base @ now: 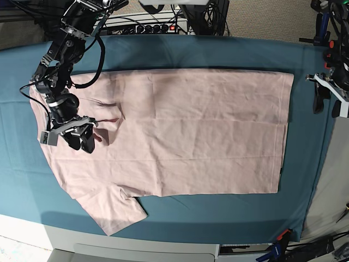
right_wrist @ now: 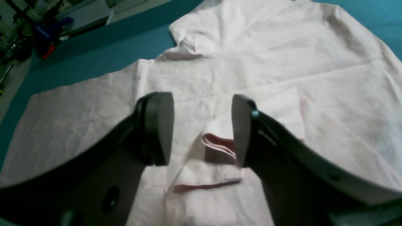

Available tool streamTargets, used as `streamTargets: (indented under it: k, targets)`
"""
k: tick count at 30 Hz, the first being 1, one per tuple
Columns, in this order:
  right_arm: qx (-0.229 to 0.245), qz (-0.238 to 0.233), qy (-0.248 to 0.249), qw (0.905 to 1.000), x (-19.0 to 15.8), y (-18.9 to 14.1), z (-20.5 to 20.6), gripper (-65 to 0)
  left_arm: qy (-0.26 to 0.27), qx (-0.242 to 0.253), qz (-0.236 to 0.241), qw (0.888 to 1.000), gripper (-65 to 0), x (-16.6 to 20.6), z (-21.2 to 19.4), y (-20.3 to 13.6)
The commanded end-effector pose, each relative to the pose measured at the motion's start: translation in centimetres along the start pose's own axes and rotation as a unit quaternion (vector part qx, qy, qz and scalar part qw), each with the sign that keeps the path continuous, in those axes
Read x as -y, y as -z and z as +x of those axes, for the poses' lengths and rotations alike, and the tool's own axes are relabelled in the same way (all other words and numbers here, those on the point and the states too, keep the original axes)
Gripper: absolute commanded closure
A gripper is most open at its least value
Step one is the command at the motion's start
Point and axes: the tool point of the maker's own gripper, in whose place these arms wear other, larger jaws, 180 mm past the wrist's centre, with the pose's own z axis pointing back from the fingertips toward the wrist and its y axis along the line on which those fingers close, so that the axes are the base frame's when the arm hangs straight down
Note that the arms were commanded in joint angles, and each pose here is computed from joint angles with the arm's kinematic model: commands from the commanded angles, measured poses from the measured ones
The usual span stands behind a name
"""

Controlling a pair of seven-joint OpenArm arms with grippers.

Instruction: Fold the T-shirt properly

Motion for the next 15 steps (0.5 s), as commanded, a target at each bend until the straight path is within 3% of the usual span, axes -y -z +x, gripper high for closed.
streamTargets:
  k: [1,8,15]
  targets:
    - [0.030,0.006,-0.012,0.9995,-0.2,-0.1,2.0,-30.1,0.011,0.019,0.000,1.000,-34.5,-0.2,1.3,-0.3]
    - [0.022,-0.044,-0.014,0.9987,3.9,-2.0,2.7,-30.1,0.010,-0.002,-0.003,1.000,-34.5,0.0,-0.2,-0.7]
    - [0.019,-0.148,0.020,0.9886,12.1,-8.4,3.7,-30.1,-0.012,-0.001,-0.031,0.999,-34.5,1.2,-0.5,-0.8]
